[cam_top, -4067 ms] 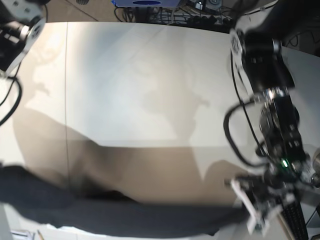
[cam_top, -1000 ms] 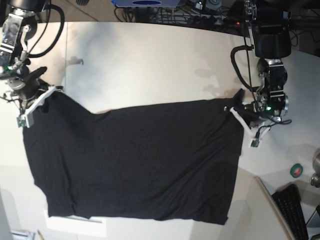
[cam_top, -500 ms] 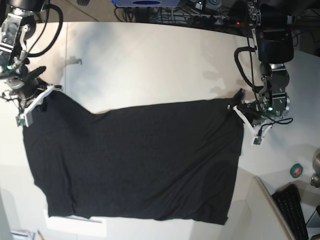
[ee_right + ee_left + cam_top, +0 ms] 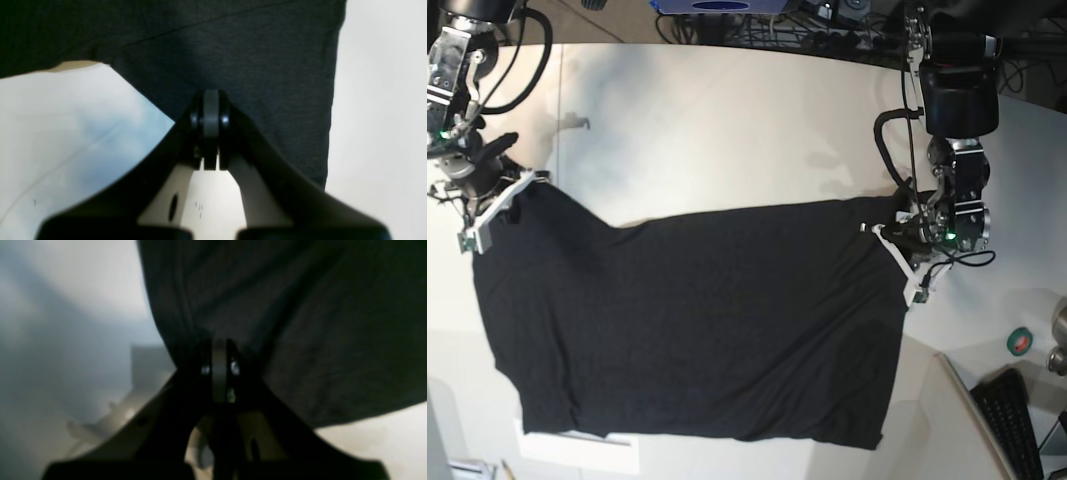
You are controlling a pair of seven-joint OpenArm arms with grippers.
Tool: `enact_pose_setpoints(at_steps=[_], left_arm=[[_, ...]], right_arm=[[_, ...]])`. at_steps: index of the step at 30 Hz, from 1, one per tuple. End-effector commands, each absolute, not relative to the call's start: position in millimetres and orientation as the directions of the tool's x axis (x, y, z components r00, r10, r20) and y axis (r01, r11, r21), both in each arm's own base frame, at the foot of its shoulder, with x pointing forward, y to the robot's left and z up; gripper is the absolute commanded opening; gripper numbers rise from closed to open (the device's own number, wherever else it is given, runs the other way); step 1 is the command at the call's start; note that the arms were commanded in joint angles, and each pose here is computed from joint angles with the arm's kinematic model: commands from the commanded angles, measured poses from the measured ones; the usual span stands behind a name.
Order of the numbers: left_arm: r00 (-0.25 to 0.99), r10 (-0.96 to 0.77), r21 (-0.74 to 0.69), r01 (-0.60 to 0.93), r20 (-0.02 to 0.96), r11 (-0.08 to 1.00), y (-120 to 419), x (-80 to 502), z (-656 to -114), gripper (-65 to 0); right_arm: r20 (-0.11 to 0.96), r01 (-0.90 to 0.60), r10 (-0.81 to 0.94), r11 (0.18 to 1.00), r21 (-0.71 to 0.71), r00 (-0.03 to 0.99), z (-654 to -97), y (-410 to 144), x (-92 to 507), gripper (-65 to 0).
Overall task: Layout the t-shirt on the table in an organized manner, then fold the t-shirt properly
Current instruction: 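Release and regrasp the shirt corner with the left gripper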
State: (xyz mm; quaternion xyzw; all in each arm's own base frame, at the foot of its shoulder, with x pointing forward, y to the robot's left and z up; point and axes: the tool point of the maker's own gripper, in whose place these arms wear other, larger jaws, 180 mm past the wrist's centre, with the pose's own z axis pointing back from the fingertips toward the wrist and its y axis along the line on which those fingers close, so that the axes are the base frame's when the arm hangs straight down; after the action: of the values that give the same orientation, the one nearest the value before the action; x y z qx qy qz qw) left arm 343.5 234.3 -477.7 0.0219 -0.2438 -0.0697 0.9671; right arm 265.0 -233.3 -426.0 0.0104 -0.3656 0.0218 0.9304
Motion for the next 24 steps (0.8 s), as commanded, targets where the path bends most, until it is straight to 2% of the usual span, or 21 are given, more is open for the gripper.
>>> enact_pose_setpoints(at_steps=[1,7,14,20,24], left_arm=[[0.846,-0.161,0.085,0.137,0.509,0.987,231,362,-466,-65.0],[0.843,-0.175,0.083,0.154,0.509,0.985,232,356,-487,-65.0],[0.826,-0.176,0.125,0.129,0.535,0.984,260,384,-466,-65.0],[0.798,-0.168,0.121,0.120,0.579,0.985,259,403,-448,-65.0],[0.798,-0.167,0.121,0.118,0.579,0.986,258,386,-444,-65.0]], right_arm=[[0.719,-0.048,0.036,0.999,-0.004,0.694,-413,-236,276,-65.0],[0.720,-0.048,0.036,0.999,-0.004,0.693,-413,-236,276,-65.0],[0.716,-0.049,0.038,0.999,-0.005,0.698,-414,-237,274,-65.0],[0.714,-0.047,0.037,0.999,-0.005,0.700,-415,-237,273,-65.0],[0.712,-0.046,0.037,0.999,-0.007,0.701,-415,-238,272,-65.0]])
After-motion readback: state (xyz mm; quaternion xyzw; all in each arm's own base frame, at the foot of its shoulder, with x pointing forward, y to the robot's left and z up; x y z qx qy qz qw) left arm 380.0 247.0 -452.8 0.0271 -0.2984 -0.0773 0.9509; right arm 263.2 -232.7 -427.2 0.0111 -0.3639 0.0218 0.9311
